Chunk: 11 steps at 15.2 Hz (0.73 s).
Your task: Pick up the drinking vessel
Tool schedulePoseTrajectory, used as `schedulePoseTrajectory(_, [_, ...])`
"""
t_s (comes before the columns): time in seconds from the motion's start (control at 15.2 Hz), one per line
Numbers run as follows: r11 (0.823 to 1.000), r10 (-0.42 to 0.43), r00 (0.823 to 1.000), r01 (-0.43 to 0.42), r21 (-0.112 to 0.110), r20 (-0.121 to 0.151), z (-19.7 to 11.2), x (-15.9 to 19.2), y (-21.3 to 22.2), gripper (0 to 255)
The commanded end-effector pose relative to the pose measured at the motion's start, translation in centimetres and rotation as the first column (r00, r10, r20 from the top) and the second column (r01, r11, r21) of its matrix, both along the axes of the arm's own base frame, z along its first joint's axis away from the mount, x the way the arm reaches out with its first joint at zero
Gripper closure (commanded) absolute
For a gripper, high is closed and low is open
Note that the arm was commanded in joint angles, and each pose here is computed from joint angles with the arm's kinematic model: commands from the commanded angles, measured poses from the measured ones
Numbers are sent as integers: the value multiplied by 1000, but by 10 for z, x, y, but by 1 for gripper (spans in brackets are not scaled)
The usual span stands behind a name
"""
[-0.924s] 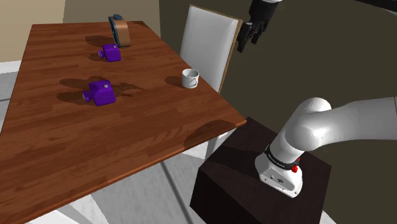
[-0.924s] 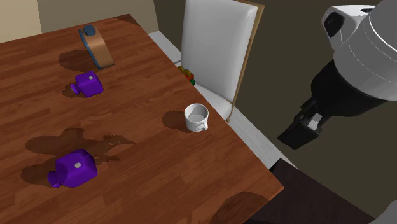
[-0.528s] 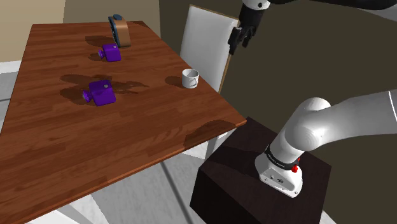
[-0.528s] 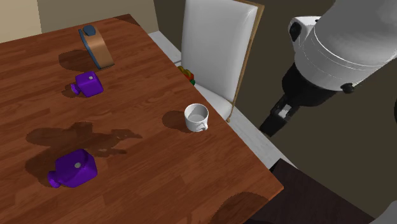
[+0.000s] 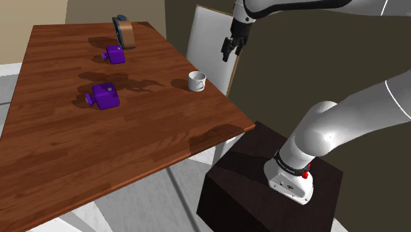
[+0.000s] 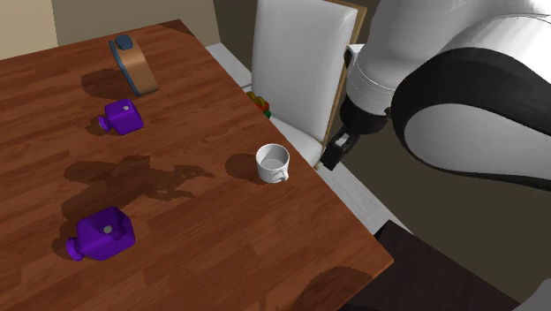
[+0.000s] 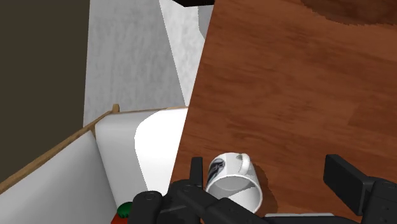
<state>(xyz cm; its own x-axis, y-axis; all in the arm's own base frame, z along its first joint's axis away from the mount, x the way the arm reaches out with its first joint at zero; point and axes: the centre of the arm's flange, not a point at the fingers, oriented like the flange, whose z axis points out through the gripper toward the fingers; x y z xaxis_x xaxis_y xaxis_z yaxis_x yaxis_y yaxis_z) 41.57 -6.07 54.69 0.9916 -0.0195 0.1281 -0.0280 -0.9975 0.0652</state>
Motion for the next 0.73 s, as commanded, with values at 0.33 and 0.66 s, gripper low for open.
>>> schedulePoseTrajectory(0.33, [999,19,1000,-19,42,-8,-62,69,-30,0])
schedulePoseTrajectory(0.66, [997,33,999,-32,72,-13,-104,119,-49,0])
